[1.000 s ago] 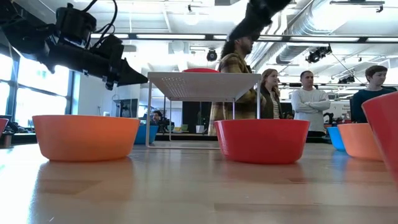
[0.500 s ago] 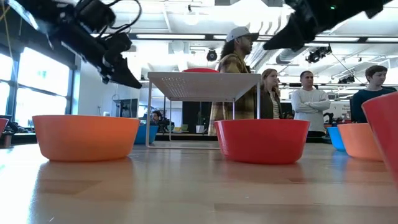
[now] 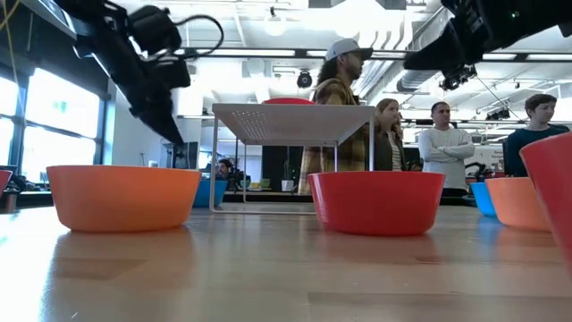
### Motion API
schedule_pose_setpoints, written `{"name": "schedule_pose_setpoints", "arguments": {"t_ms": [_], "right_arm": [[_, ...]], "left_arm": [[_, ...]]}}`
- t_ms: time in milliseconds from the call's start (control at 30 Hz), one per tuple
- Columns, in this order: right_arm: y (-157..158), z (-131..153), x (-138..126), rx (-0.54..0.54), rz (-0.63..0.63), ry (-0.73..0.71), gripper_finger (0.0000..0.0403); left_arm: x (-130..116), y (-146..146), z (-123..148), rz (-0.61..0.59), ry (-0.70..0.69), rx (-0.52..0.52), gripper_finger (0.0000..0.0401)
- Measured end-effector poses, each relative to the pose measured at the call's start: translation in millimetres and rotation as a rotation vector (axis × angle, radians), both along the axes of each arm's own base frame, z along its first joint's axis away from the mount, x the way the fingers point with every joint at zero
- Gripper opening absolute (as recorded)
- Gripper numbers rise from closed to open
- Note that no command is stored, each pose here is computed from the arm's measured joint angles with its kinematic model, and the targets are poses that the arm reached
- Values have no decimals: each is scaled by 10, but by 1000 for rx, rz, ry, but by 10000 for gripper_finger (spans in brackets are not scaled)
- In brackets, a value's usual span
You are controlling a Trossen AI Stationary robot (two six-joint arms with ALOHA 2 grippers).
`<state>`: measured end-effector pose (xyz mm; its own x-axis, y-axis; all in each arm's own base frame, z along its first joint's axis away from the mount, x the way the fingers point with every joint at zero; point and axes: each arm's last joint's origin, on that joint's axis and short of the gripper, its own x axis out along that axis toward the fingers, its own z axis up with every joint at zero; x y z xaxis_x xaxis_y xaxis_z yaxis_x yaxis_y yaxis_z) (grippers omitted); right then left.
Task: Pick & Place Mini bowls
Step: Put the blue bowl on the shelf
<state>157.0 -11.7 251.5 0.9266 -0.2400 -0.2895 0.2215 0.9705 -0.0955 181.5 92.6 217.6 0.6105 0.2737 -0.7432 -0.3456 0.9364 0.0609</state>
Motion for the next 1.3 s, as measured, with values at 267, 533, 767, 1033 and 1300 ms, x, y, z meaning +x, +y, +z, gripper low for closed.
{"name": "schedule_pose_setpoints", "arguments": {"t_ms": [267, 533, 767, 1033, 1300], "right_arm": [[0, -65, 1, 3, -1, 4, 2], [0, -61, 2, -5, 3, 2, 1], [0, -61, 2, -7, 3, 3, 2], [0, -60, 2, -15, 6, 5, 2], [-1, -59, 2, -33, 11, 9, 2]], "left_arm": [[137, 87, -236, 22, 107, -10, 124], [285, 165, -496, -26, 192, -3, 154], [299, 168, -569, -22, 218, -36, 36], [309, -38, -328, 4, 185, -267, 7], [341, -563, -342, 77, 275, -425, 3]]}}
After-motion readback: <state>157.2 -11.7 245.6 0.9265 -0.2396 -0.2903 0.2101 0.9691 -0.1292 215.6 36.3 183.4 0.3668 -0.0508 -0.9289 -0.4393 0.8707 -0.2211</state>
